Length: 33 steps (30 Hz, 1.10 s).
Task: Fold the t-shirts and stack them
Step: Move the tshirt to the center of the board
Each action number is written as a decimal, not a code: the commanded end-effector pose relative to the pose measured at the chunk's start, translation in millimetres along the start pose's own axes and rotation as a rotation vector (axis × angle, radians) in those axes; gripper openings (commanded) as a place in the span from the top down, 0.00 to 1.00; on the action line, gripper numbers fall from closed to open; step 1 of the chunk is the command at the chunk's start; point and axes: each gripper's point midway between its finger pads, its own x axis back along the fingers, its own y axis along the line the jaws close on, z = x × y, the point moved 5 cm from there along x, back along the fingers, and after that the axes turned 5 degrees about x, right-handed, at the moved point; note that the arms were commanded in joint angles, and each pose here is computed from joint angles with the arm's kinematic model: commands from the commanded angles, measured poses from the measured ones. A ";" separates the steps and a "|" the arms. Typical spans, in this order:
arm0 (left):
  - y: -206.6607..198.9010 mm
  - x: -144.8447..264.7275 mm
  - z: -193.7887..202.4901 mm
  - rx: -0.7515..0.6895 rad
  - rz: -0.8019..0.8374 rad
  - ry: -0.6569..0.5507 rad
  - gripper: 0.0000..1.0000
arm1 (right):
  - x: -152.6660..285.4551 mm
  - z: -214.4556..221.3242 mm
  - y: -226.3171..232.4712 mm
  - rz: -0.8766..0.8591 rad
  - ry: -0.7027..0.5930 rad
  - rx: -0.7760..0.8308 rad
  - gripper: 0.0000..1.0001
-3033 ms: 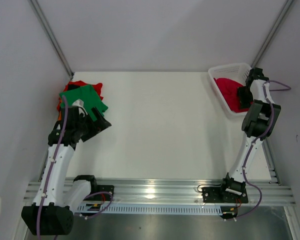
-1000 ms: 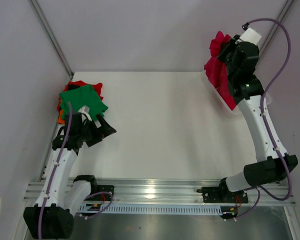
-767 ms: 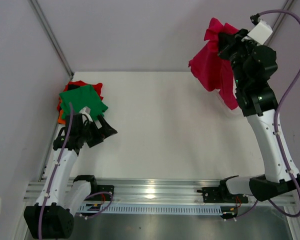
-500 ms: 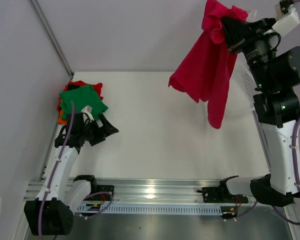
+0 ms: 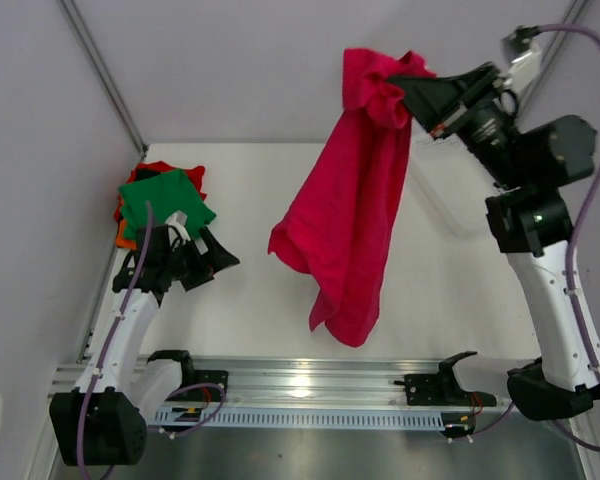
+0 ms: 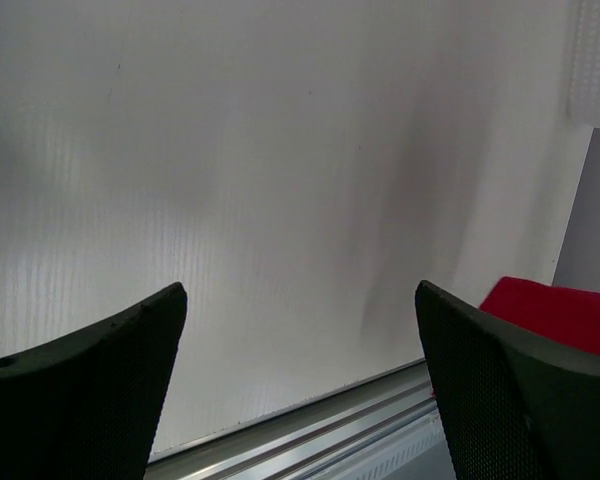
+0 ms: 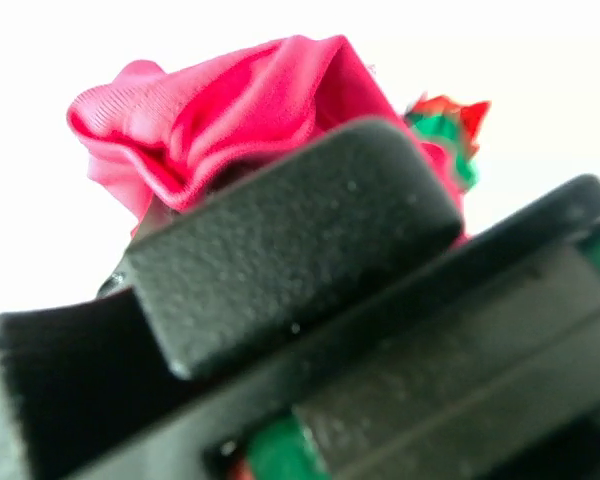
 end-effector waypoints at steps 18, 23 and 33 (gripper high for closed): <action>-12.0 4.4 -14.6 -0.016 0.023 -0.027 0.04 | 143.7 251.8 -203.5 0.888 0.521 -0.183 1.00; -12.0 5.7 -13.7 -0.024 0.024 -0.026 0.03 | 156.6 252.0 -214.8 0.989 0.522 -0.128 0.54; -14.2 1.0 -12.2 -0.007 0.060 -0.006 0.04 | 173.0 241.7 -201.4 0.999 0.472 0.002 0.14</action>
